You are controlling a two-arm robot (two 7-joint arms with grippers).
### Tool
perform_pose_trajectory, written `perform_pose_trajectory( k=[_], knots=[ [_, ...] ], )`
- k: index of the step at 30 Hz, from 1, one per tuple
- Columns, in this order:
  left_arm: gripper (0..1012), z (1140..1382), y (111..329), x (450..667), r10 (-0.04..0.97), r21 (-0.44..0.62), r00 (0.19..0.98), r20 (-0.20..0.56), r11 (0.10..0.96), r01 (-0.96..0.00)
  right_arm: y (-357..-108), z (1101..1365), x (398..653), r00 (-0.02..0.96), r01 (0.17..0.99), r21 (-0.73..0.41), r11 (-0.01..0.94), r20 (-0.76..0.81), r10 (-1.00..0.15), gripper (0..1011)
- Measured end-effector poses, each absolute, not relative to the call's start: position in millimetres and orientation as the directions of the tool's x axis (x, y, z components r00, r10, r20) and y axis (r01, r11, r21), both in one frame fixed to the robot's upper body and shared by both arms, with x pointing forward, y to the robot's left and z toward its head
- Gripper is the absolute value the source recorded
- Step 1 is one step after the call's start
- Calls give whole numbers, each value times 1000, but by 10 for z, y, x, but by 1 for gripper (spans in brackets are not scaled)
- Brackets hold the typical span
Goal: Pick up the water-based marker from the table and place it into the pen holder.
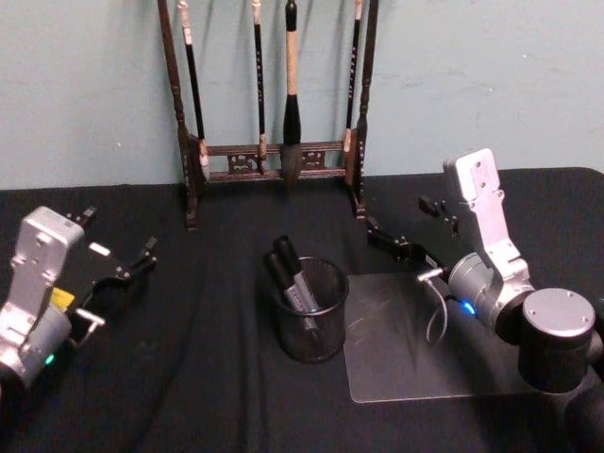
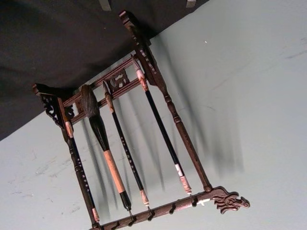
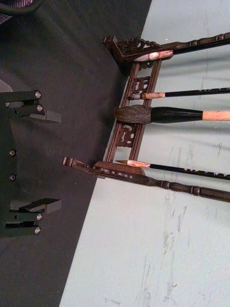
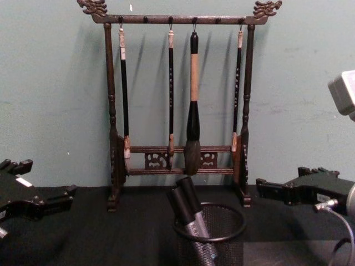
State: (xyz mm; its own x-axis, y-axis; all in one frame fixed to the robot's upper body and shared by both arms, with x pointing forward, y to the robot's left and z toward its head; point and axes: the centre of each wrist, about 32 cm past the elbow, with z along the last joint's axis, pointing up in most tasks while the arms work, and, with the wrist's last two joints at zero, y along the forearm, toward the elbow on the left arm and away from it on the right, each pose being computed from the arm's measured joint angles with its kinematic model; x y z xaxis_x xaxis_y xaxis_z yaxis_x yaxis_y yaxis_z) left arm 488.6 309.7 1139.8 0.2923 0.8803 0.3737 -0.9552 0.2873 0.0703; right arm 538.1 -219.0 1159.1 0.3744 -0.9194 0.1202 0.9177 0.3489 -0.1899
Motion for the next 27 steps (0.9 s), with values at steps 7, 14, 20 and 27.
perform_pose_trajectory(
  k=[7, 14, 20, 27],
  knots=[
    [1009, 11398, 3097, 4886, 880, 70, 292, 374, 287, -955, -2190, 11590, 5381, 374, 918, -190, 349, 120, -919, 1002],
    [1009, 11398, 3097, 4886, 880, 70, 292, 374, 287, -955, -2190, 11590, 5381, 374, 918, -190, 349, 120, -919, 1002],
    [1009, 11398, 3096, 4886, 880, 70, 292, 374, 287, -955, -2190, 11590, 5380, 375, 918, -190, 349, 120, -919, 1003],
    [1009, 11398, 3096, 4886, 880, 70, 292, 374, 287, -955, -2190, 11590, 5380, 374, 918, -190, 349, 120, -919, 1002]
  ],
)
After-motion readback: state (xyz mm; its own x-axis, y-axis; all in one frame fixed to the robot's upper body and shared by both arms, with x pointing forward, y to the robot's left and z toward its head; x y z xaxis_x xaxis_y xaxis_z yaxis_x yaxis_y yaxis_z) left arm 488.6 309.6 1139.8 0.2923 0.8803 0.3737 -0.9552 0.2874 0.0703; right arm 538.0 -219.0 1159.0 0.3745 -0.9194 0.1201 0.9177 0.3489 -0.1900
